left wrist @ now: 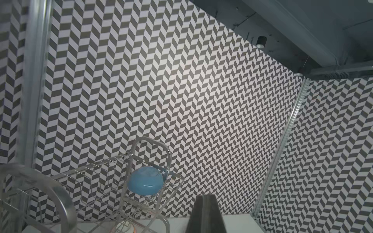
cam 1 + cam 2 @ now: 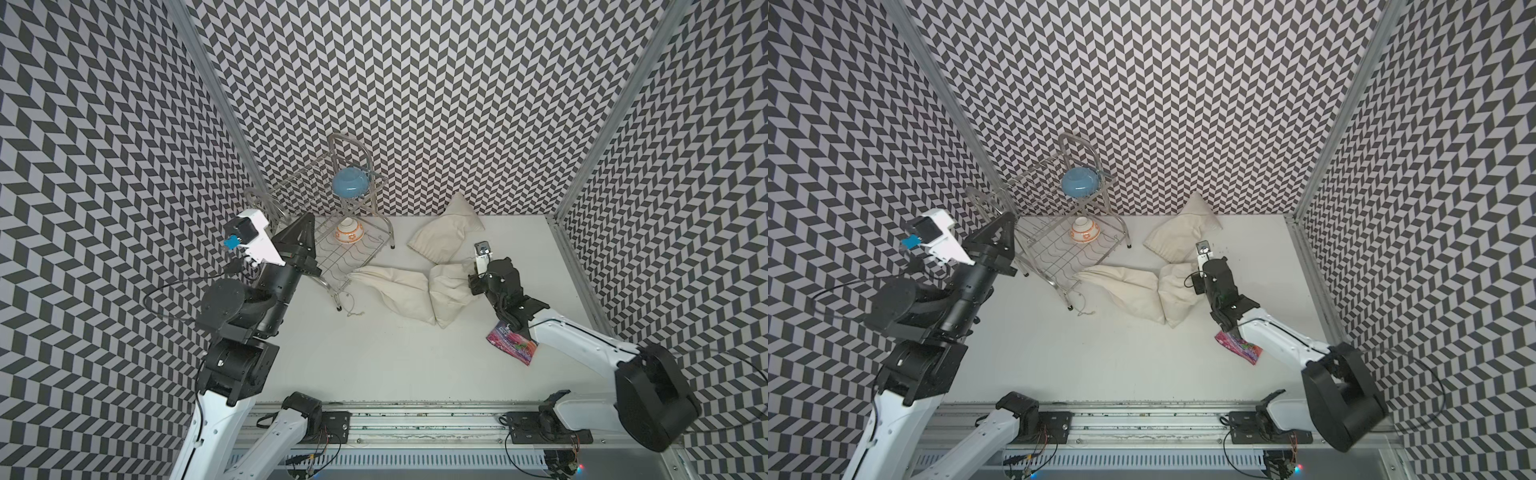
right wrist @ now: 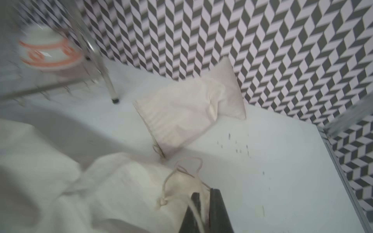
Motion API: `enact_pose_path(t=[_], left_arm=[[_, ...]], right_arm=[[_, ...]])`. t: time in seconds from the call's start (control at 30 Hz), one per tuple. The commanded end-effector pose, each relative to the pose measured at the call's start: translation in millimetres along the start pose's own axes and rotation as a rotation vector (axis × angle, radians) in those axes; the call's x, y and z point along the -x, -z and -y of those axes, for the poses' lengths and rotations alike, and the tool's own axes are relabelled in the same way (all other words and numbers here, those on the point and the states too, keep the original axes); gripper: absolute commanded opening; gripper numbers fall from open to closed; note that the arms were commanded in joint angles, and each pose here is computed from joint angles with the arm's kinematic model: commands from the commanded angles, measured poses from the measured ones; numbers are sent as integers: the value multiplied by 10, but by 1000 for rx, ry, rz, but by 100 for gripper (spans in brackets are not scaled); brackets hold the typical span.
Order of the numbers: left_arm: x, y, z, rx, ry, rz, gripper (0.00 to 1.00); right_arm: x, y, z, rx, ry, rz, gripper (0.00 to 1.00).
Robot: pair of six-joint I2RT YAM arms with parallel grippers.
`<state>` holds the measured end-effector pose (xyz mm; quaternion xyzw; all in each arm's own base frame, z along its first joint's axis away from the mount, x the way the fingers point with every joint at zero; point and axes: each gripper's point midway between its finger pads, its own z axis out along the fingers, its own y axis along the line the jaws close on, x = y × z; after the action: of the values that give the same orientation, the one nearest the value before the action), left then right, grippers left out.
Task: Close the soil bag
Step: Frap the soil bag at the center of the board.
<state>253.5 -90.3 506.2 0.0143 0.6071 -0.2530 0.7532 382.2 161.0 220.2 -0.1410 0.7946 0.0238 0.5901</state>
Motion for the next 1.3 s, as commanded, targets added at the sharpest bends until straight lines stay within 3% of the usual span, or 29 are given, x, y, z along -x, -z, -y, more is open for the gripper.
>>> enact_pose_path(t=[0.0,0.23,0.37,0.47,0.63,0.87,1.0,1.27], left_arm=[[-573,-200,69,-103,-12,-148,0],[-1589,-350,356,-284,117,-345,35],[-2075,-397,592,-275,81,-355,52],[-2354,-464,663,-271,12,-335,60],[-2537,-592,641,-276,-90,-299,63],[-2735,-495,919,-490,-199,-285,65],[-2806,-375,1018,-582,-237,-278,71],[-3133,-537,1063,-616,-284,-350,67]], right_arm=[[658,302,-363,243,-14,220,8],[928,505,-920,565,69,300,8],[950,539,-1074,638,91,322,8],[916,492,-1116,652,108,293,8],[817,486,-1134,659,113,274,8],[754,441,-1123,642,112,255,8],[741,416,-1121,636,112,249,8],[752,434,-1150,653,109,250,8]])
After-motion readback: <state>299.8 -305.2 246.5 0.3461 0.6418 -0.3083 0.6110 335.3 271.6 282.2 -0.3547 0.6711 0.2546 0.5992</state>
